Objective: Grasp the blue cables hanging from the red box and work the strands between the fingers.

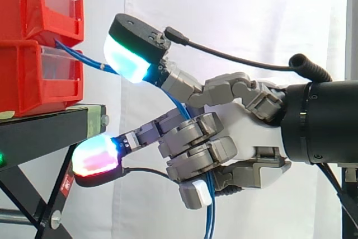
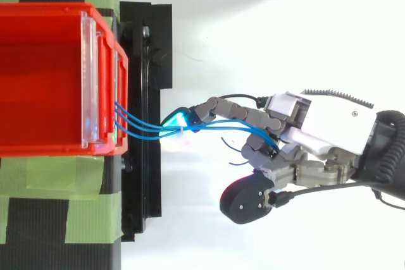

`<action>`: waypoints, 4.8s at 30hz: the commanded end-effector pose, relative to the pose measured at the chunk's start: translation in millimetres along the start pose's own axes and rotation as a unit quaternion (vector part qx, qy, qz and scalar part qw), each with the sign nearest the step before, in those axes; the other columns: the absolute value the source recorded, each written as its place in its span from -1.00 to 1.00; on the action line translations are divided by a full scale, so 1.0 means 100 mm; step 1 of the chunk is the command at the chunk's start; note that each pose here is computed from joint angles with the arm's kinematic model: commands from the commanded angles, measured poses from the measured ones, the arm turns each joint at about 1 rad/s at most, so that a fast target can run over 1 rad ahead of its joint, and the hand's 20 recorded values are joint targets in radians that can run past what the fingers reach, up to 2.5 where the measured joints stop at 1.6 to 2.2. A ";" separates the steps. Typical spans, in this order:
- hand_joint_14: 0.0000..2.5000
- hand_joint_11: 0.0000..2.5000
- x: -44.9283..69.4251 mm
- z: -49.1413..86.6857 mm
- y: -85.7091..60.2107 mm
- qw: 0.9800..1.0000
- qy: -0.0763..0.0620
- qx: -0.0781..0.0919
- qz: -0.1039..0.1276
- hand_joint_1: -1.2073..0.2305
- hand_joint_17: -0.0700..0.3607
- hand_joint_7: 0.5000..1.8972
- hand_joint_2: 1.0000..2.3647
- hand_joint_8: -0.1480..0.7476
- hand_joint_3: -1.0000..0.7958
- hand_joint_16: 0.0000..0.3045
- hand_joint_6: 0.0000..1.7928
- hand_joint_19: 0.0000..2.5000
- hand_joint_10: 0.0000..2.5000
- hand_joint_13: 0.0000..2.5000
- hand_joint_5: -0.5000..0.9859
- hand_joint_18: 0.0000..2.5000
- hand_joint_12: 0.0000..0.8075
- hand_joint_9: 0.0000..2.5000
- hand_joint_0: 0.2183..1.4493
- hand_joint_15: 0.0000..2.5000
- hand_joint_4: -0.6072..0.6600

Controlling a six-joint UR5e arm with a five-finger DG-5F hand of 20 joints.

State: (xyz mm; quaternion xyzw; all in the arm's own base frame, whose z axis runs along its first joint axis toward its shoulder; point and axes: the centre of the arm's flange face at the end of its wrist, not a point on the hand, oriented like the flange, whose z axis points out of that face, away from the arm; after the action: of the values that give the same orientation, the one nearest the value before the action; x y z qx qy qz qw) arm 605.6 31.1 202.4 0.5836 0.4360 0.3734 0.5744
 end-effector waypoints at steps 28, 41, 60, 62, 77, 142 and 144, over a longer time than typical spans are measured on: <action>1.00 1.00 0.03 -0.01 0.09 1.000 0.001 0.000 0.003 -0.05 0.15 -0.25 -1.00 0.33 -1.00 0.56 -0.99 -0.43 1.00 0.65 -0.24 1.00 0.71 0.42 -0.23 0.45 0.38; 1.00 1.00 -0.11 0.14 0.60 0.997 -0.023 0.075 0.010 -0.07 0.15 -0.20 -1.00 0.33 -1.00 0.56 -0.99 -0.43 1.00 0.65 -0.20 1.00 0.71 0.42 -0.22 0.45 0.33; 1.00 1.00 -0.20 0.11 0.83 0.997 -0.023 0.059 0.039 -0.13 0.15 -0.01 -1.00 0.33 -1.00 0.56 -0.99 -0.43 1.00 0.65 -0.09 1.00 0.71 0.42 -0.15 0.45 0.22; 1.00 1.00 -0.21 0.09 0.89 0.997 -0.024 0.057 0.040 -0.15 0.15 0.03 -1.00 0.33 -1.00 0.56 -0.99 -0.43 1.00 0.65 -0.08 1.00 0.71 0.42 -0.12 0.45 0.20; 1.00 1.00 -0.26 0.05 1.05 0.998 -0.033 0.045 0.031 -0.22 0.15 0.13 -1.00 0.33 -0.97 0.56 -1.00 -0.43 1.00 0.65 -0.02 1.00 0.71 0.42 -0.05 0.45 0.16; 1.00 1.00 -0.28 0.04 1.07 0.997 -0.063 0.037 0.025 -0.24 0.15 0.35 -0.97 0.33 -0.52 0.56 -0.99 -0.43 1.00 0.65 0.29 1.00 0.71 0.42 -0.02 0.45 0.11; 1.00 1.00 -0.29 0.04 1.08 0.997 -0.063 0.036 0.026 -0.23 0.15 0.33 -0.98 0.33 -0.62 0.56 -0.96 -0.43 1.00 0.65 0.30 1.00 0.71 0.42 -0.04 0.45 0.12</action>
State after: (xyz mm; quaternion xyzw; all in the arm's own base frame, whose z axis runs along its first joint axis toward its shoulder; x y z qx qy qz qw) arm 608.4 7.6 310.2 0.6375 0.3978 0.3337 0.5692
